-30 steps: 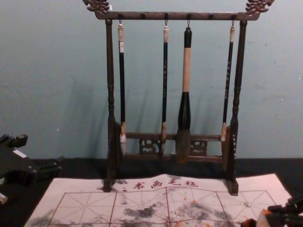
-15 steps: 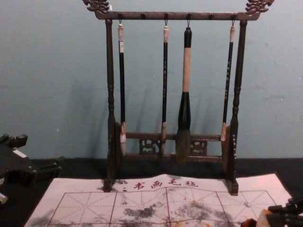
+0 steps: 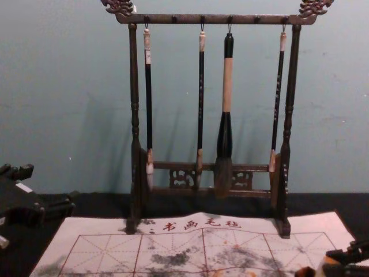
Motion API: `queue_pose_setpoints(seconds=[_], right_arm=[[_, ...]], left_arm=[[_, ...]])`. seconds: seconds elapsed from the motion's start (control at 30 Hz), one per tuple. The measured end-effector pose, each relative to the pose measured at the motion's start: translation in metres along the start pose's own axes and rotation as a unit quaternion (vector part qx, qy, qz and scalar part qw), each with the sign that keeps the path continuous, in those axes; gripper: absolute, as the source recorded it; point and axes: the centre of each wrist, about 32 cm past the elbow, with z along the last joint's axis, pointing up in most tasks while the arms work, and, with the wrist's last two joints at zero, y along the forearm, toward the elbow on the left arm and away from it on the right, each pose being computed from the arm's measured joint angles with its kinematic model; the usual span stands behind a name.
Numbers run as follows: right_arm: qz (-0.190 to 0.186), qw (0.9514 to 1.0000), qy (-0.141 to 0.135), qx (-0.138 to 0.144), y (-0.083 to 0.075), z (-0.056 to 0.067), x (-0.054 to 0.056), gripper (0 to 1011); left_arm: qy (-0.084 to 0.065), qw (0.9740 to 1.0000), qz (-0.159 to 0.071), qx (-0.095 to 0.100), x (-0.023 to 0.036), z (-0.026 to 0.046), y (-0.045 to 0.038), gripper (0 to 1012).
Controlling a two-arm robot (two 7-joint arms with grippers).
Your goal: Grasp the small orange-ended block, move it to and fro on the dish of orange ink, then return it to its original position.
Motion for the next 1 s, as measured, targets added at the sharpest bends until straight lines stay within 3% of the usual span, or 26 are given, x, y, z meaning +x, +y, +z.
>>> queue_pose_setpoints(seconds=[0.7, 0.9, 1.0], right_arm=[[0.0, 1.0, 0.0, 0.0, 0.0, 0.0001, 0.0, 857], [-0.003, 1.0, -0.004, 0.001, 0.0001, 0.0012, -0.0007, 1003], [-0.011, 0.9998, -0.014, 0.006, -0.0002, 0.0032, -0.0027, 1000]], left_arm=[[0.0, 1.0, 0.0, 0.0, 0.0, 0.0, 0.0, 1001], [0.0, 1.0, 0.0, 0.0, 0.0, 0.0, 0.0, 1001], [0.0, 1.0, 0.0, 0.0, 0.0, 0.0, 0.0, 1001]])
